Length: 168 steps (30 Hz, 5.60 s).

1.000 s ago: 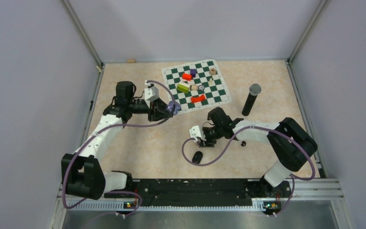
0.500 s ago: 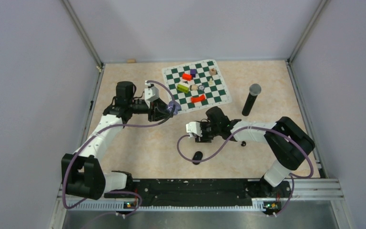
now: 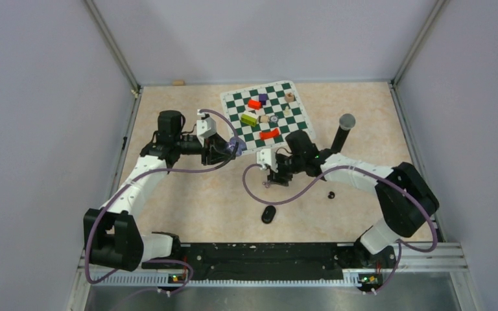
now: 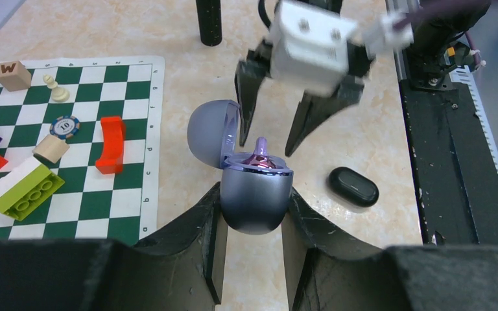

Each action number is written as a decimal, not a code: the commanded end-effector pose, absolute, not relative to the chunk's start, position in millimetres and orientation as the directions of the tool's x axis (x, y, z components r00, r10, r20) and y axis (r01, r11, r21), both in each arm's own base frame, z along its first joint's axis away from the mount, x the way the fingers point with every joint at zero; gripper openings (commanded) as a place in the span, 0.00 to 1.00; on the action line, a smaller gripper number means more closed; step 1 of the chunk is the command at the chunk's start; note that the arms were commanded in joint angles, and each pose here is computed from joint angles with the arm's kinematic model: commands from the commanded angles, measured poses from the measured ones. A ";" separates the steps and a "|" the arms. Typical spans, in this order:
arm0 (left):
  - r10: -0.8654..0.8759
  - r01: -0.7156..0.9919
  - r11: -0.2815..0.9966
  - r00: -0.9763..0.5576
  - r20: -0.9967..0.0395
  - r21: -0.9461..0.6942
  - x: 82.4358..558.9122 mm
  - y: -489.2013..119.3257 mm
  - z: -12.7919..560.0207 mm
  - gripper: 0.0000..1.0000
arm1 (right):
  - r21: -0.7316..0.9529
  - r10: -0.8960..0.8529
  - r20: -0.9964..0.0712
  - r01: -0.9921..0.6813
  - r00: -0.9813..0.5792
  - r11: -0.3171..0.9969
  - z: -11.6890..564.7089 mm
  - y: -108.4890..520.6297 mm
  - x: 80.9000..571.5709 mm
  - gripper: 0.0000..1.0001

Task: Insert the wireless bluetooth earbuds into the charging case
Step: Pick up the earbud from the center of the board.

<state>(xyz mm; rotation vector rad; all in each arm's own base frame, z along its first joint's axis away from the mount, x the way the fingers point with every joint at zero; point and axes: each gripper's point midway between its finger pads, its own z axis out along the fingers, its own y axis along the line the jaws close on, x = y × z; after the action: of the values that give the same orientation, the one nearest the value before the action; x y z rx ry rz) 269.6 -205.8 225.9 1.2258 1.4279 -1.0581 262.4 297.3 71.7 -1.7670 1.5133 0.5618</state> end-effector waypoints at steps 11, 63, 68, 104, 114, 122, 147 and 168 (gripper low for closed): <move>0.207 0.973 0.215 0.035 -0.978 0.081 281.4 -194.5 249.9 0.00 | -0.084 -0.357 -0.934 -0.953 -0.026 0.289 224.9 269.0 316.3 0.54; 0.274 0.913 0.376 0.054 -0.960 0.159 259.0 -150.4 231.6 0.00 | 0.544 -0.547 -0.390 -0.665 -0.741 0.512 31.1 273.8 290.0 0.32; 0.272 0.914 0.374 0.054 -0.961 0.157 258.8 -150.6 231.6 0.00 | 0.551 -0.591 -0.357 -0.674 -0.723 0.492 20.5 279.9 270.0 0.33; 0.230 0.917 0.377 0.044 -0.972 0.131 257.0 -143.0 234.9 0.00 | 0.489 -0.613 -0.364 -0.704 -0.701 0.515 23.9 267.7 288.9 0.34; 0.229 0.916 0.380 0.040 -0.973 0.127 258.2 -141.9 232.9 0.00 | 0.523 -0.611 -0.354 -0.692 -0.708 0.498 21.5 270.7 283.6 0.34; 0.226 0.917 0.377 0.043 -0.973 0.128 257.4 -141.8 233.9 0.00 | 0.536 -0.606 -0.355 -0.686 -0.711 0.491 22.7 273.1 282.8 0.34; 0.215 0.920 0.375 0.034 -0.976 0.115 257.4 -140.7 233.5 0.00 | 0.577 -0.604 -0.311 -0.651 -0.734 0.493 8.7 275.9 277.3 0.29; 0.204 0.925 0.364 0.037 -0.978 0.112 255.3 -140.9 234.6 0.00 | 0.554 -0.640 -0.284 -0.667 -0.714 0.498 -4.9 280.3 270.5 0.25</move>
<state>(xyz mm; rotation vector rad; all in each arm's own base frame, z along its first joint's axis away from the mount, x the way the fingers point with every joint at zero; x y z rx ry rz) 254.9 -139.8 232.2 1.0797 1.4802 -0.7555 269.7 284.3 22.7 -1.1138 2.6329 1.1445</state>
